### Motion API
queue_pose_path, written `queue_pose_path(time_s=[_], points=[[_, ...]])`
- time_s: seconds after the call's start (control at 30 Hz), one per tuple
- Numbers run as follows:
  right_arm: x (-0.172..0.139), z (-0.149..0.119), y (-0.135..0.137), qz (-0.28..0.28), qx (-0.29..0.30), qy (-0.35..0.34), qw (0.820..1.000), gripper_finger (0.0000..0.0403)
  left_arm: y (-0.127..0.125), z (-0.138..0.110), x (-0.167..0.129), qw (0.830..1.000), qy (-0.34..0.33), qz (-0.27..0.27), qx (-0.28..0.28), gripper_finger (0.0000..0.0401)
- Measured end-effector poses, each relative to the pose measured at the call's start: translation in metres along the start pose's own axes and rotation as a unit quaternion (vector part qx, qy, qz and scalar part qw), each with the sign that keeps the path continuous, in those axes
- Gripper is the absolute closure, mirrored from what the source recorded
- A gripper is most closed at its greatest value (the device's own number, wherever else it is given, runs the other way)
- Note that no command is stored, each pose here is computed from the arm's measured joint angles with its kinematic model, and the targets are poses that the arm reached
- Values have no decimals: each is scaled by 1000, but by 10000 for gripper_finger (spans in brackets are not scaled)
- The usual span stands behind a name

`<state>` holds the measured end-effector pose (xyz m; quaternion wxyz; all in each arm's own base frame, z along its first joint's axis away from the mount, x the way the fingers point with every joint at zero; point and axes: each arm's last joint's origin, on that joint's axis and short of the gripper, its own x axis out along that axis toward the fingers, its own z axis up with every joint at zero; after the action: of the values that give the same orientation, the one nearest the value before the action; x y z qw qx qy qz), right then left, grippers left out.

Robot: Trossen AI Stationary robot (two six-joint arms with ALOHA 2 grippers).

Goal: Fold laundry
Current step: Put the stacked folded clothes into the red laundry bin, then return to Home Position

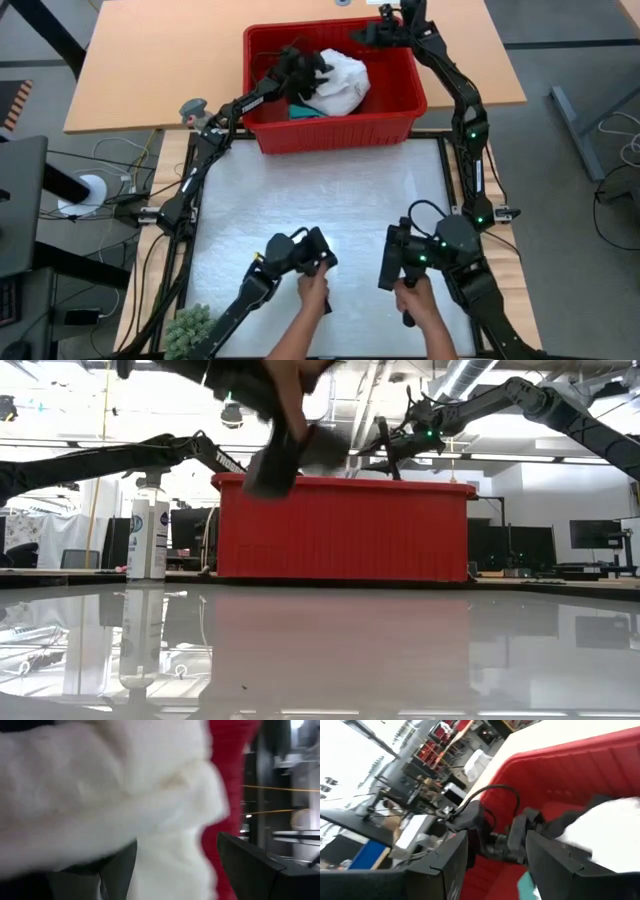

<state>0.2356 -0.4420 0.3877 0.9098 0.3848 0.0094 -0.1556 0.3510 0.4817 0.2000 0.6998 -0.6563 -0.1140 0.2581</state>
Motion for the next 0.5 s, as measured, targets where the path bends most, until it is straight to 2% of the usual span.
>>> queue_pose_path(time_s=[0.1,0.33,0.43,0.5], points=[[-9,8,7,21,-2,-9,1000,180,-20,2,-7,999,-3,-34,7,136],[-44,26,33,23,-45,-43,998,180,-75,4,-32,994,24,-93,45,136],[-64,33,51,28,-75,-49,996,180,-110,1,-49,984,43,-150,86,136],[-78,36,64,39,-93,-43,994,180,-139,-3,-65,970,68,-197,126,136]])
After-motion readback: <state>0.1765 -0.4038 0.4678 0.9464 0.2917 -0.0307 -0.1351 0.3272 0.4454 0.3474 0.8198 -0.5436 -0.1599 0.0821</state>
